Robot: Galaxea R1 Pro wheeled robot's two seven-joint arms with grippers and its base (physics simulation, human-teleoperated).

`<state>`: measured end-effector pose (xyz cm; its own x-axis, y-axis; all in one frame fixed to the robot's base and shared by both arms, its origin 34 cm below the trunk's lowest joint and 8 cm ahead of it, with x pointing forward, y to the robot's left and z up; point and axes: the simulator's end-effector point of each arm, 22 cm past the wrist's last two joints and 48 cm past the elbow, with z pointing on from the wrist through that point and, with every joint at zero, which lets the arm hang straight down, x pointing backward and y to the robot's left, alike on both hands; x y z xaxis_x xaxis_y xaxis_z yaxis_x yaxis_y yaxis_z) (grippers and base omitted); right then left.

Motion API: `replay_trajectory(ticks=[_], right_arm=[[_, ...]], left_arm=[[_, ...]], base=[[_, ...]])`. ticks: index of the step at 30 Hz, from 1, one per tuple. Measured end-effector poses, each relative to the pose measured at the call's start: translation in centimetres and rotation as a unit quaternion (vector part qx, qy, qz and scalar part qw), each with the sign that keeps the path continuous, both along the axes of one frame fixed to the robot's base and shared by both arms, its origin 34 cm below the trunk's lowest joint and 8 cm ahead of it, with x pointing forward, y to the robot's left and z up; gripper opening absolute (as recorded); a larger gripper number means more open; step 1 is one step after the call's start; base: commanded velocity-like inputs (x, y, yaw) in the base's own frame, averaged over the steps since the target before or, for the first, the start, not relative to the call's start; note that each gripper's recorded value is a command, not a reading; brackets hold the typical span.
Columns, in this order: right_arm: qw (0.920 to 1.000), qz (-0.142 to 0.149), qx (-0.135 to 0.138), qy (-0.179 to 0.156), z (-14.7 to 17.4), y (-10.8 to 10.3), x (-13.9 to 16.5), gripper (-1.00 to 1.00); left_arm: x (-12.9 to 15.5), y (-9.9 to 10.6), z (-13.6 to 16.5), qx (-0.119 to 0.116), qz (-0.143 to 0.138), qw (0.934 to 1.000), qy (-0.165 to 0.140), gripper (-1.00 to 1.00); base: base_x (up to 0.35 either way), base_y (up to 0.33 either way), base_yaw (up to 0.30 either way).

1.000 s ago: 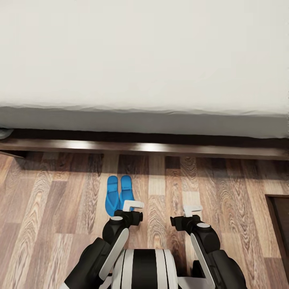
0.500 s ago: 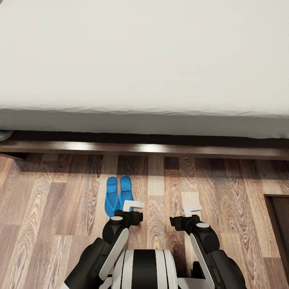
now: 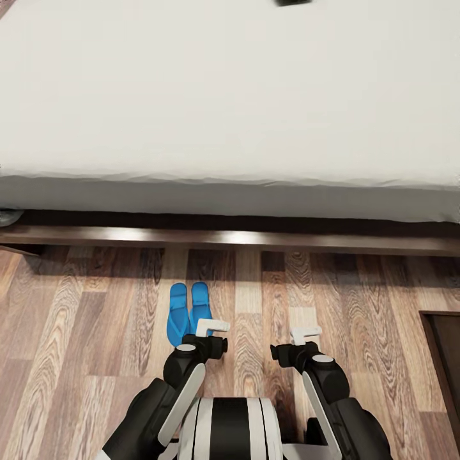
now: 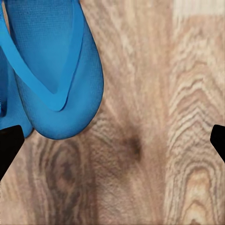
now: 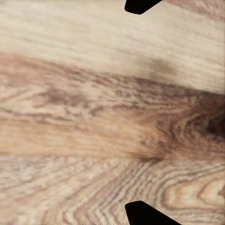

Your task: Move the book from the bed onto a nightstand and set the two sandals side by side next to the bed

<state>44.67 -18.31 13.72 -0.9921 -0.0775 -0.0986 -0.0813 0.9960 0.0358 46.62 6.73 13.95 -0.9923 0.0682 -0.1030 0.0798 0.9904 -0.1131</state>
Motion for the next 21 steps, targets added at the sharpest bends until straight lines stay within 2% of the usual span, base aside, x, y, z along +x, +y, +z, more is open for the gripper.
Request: replay_trajectory(ticks=[21], right_arm=[[0.9999,0.001,0.0,-0.016,1.1,0.0,1.1,1.0]], left_arm=[[1.1,0.0,1.2,0.001,-0.001,0.9999,-0.016,1.0]], base=[[0.0,0.0,0.0]])
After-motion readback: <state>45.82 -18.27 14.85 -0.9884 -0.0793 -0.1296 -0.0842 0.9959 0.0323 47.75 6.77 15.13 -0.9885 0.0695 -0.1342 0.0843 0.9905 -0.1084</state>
